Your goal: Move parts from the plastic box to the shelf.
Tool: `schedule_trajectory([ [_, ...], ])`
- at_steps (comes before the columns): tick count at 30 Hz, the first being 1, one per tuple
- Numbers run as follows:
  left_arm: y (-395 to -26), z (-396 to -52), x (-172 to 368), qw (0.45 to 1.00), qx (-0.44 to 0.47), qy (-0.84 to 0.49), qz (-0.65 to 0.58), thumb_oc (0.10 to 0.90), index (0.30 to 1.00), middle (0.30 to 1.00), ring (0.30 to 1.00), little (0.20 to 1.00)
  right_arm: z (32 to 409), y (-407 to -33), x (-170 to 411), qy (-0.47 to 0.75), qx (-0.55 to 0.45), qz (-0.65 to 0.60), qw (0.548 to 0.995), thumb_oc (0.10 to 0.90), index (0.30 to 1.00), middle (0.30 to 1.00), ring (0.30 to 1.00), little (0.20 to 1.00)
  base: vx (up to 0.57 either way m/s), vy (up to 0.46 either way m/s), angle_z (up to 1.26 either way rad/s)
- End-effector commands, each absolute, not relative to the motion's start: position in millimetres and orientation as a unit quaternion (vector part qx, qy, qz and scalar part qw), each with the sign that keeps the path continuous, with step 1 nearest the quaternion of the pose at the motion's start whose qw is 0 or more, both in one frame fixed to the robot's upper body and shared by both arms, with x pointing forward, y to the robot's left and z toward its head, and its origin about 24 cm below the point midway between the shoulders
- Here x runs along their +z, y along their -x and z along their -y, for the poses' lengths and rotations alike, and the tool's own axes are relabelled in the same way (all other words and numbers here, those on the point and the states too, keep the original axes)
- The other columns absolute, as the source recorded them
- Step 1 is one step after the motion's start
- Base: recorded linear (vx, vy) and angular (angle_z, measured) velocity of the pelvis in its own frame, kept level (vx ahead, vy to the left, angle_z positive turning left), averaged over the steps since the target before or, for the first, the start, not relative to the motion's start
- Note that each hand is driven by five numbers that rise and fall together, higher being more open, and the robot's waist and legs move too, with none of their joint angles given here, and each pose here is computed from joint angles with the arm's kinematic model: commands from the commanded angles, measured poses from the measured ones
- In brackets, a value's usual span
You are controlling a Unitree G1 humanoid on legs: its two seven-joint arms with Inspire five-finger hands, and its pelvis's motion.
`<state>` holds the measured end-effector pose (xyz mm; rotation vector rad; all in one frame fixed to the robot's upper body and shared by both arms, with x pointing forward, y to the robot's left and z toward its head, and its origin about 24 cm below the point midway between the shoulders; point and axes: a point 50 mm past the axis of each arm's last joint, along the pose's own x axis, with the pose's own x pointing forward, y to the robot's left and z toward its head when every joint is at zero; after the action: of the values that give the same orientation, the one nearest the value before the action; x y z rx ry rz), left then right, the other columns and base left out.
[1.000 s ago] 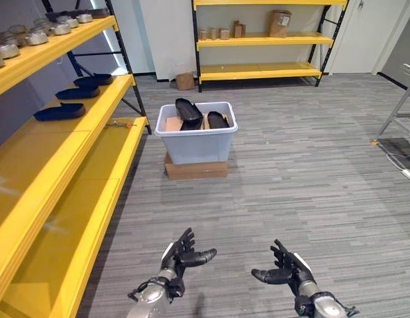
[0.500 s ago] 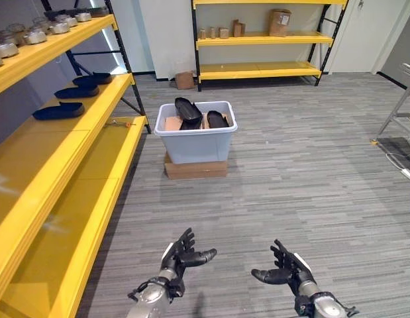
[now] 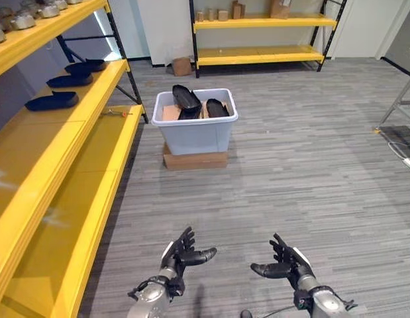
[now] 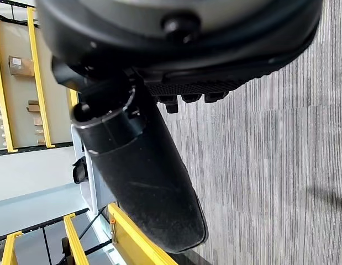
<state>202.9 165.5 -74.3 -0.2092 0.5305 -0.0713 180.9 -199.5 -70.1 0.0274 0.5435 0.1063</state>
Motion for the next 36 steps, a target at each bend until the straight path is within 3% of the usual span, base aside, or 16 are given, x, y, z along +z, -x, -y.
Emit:
schedule_trajectory([
  [1, -243, -173, -28, 0.987, -0.052, 0.081, -0.128, 0.9, 1.0, 1.0, 1.0, 1.0, 185, -210, -35, -0.027, 0.084, -0.157, 0.984, 0.9, 1.0, 1.0, 1.0, 1.0, 0.01, 0.061, 0.58],
  [11, -238, -177, -34, 0.986, -0.042, 0.084, -0.136, 0.9, 1.0, 1.0, 1.0, 1.0, 191, -210, -31, -0.019, 0.083, -0.147, 0.985, 0.9, 1.0, 1.0, 1.0, 1.0, 0.21, 0.001, 0.07],
  [20, -243, -149, -36, 0.981, -0.076, 0.112, -0.142, 0.9, 1.0, 1.0, 1.0, 1.0, 219, -199, -27, -0.003, 0.049, -0.151, 0.987, 0.9, 1.0, 1.0, 1.0, 1.0, 0.3, -0.155, 0.61],
  [29, -236, -154, -27, 0.98, -0.078, 0.131, -0.124, 0.9, 1.0, 1.0, 1.0, 1.0, 240, -193, -21, 0.015, 0.013, -0.146, 0.989, 0.9, 1.0, 1.0, 1.0, 1.0, 0.16, -0.136, 0.13],
  [36, -230, -162, -31, 0.982, -0.059, 0.125, -0.129, 0.9, 1.0, 1.0, 1.0, 1.0, 235, -196, -24, 0.014, 0.013, -0.146, 0.989, 0.9, 1.0, 1.0, 1.0, 1.0, 0.26, 0.107, -0.06],
])
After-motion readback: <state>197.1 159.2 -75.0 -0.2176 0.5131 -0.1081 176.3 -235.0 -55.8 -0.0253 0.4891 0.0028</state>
